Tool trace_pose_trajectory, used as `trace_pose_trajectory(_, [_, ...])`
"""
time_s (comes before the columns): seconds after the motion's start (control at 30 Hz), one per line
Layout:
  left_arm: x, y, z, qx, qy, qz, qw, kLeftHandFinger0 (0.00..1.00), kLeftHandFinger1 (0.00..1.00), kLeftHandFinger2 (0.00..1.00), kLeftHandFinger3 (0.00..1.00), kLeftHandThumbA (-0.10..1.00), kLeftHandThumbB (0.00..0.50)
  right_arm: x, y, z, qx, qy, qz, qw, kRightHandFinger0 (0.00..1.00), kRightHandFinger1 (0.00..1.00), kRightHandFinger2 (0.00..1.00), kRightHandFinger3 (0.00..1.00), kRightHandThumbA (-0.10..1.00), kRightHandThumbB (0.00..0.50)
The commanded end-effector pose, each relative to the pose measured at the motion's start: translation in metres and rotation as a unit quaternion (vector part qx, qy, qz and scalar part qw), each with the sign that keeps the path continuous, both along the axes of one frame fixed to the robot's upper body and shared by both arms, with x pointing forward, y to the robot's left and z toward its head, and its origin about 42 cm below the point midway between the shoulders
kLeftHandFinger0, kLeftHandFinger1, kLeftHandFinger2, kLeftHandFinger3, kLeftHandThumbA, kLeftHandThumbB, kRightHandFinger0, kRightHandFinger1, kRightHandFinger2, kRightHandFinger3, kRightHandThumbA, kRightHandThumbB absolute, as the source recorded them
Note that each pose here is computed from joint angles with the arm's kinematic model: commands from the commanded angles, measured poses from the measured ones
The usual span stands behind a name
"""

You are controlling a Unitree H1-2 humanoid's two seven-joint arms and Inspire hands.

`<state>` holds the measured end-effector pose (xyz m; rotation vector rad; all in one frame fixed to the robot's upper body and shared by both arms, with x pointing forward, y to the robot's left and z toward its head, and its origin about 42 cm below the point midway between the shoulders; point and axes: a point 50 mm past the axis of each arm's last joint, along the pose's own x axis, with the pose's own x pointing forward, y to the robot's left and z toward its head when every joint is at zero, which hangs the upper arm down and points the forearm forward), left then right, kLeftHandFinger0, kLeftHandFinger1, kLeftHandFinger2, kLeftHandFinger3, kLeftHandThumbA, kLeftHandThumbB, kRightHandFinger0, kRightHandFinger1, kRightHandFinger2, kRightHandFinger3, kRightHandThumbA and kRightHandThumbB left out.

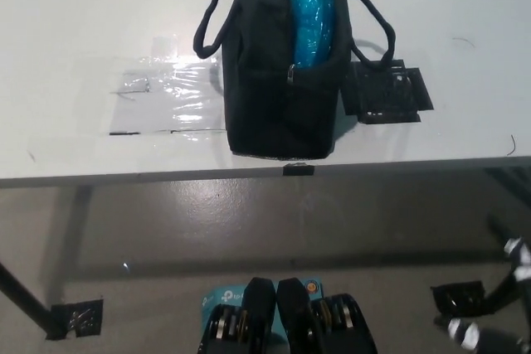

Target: The robot uses its right hand to pick up a stack of plates kept in the middle of the desk and put it inside a bag kept next to it

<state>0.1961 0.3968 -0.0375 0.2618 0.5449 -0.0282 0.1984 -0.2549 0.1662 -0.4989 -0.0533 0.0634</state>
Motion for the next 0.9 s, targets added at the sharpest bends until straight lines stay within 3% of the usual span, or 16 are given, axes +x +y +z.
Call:
trace_pose_trajectory(0.0, [0.018,0.025,0.026,0.015,-0.044,0.006,0.999,0.00,0.02,0.19,0.20,-0.10,0.500,-0.007,0.008,-0.035,0.081,-0.083,0.029,0.993,1.00,1.00,1.00,1.00,0.96,0.194])
trace_pose_trajectory(0.23, [0.028,0.025,0.029,0.012,-0.047,0.018,0.999,0.00,0.03,0.18,0.22,-0.10,0.500,-0.002,0.001,-0.057,0.088,-0.070,0.017,0.993,1.00,1.00,1.00,1.00,0.93,0.201])
trace_pose_trajectory(0.33, [0.034,0.025,0.031,0.011,-0.055,0.016,0.998,0.00,0.03,0.19,0.23,-0.10,0.500,0.004,-0.003,-0.058,0.086,-0.083,0.019,0.993,1.00,1.00,1.00,1.00,0.86,0.171])
trace_pose_trajectory(0.43, [0.045,0.024,0.036,0.015,-0.072,0.007,0.997,0.00,0.01,0.17,0.20,-0.10,0.500,0.012,-0.009,-0.060,0.084,-0.087,0.009,0.993,1.00,1.00,1.00,1.00,0.81,0.184])
trace_pose_trajectory(0.63, [0.051,0.025,0.038,0.005,-0.084,0.020,0.996,0.00,0.00,0.16,0.18,-0.10,0.500,0.017,-0.014,-0.075,0.086,-0.100,0.006,0.991,1.00,1.00,1.00,1.00,0.73,0.163])
trace_pose_trajectory(0.7, [0.052,0.025,0.037,0.004,-0.090,0.017,0.996,0.00,0.01,0.16,0.17,-0.10,0.500,0.015,-0.015,-0.085,0.100,-0.094,0.001,0.991,1.00,1.00,1.00,1.00,0.72,0.196])
trace_pose_trajectory(0.87, [0.056,0.026,0.040,0.008,-0.089,0.011,0.996,0.00,0.00,0.14,0.17,-0.10,0.500,0.007,-0.016,-0.095,0.122,-0.080,-0.011,0.989,1.00,1.00,1.00,1.00,0.70,0.213])
